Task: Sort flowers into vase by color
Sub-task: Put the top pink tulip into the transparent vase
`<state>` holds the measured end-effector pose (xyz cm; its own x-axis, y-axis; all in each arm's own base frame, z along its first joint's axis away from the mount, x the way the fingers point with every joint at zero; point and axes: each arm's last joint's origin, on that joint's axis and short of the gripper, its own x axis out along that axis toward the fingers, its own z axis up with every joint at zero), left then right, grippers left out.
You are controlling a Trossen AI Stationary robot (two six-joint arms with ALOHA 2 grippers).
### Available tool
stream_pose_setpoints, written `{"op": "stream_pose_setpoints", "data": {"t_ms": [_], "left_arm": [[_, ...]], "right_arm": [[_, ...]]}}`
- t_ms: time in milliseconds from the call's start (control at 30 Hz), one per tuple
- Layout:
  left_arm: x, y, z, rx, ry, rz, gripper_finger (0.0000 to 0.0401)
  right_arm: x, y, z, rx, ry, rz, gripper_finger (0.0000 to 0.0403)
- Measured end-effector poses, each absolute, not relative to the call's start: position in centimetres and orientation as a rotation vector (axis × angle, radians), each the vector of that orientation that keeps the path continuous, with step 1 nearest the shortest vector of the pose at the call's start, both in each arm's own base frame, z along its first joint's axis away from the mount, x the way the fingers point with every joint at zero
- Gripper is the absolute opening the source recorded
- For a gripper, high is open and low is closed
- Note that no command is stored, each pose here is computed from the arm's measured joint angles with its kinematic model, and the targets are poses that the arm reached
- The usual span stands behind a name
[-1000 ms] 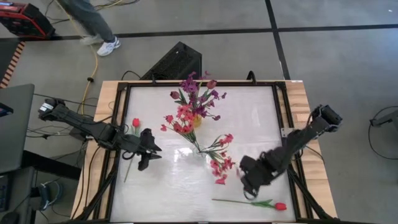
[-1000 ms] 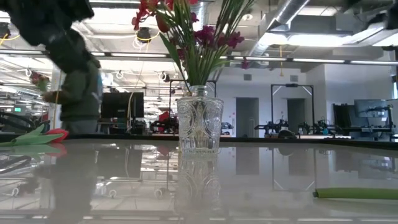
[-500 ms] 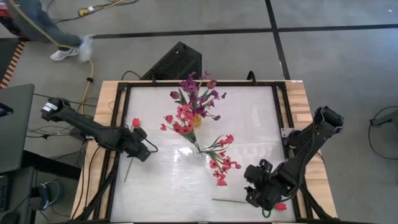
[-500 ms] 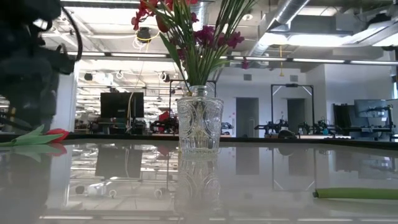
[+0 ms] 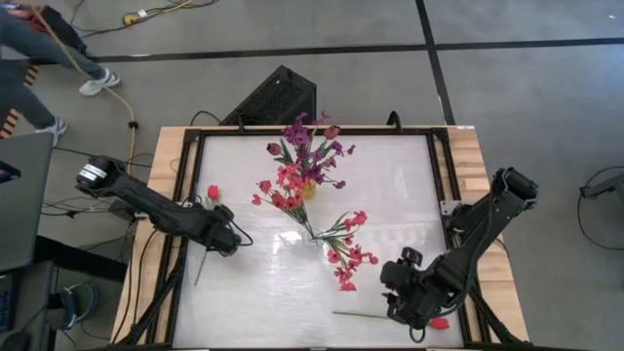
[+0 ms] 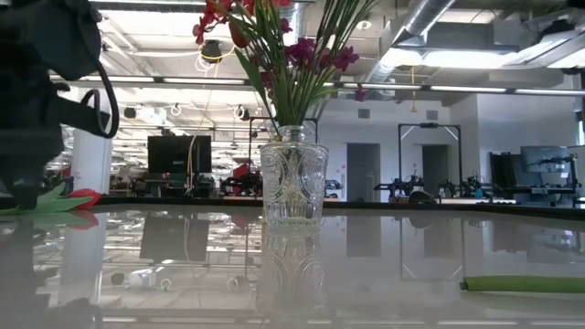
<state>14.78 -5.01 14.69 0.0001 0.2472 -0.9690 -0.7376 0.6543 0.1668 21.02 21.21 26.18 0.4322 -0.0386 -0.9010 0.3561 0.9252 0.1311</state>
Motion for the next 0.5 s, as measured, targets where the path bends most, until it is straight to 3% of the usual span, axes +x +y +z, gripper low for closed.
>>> {"op": "stream_pose_setpoints", "data": {"t_ms": [233,500], "left_arm": [[15.4,-4.8,17.2,-0.435,1.462,0.805,0.01],[15.6,-5.2,16.4,-0.465,1.576,0.807,0.0102]], "right_arm": [[21.6,20.5,26.2,0.292,1.106,-0.25,0.0282],[21.8,20.6,25.9,0.26,1.112,-0.24,0.0282]]}}
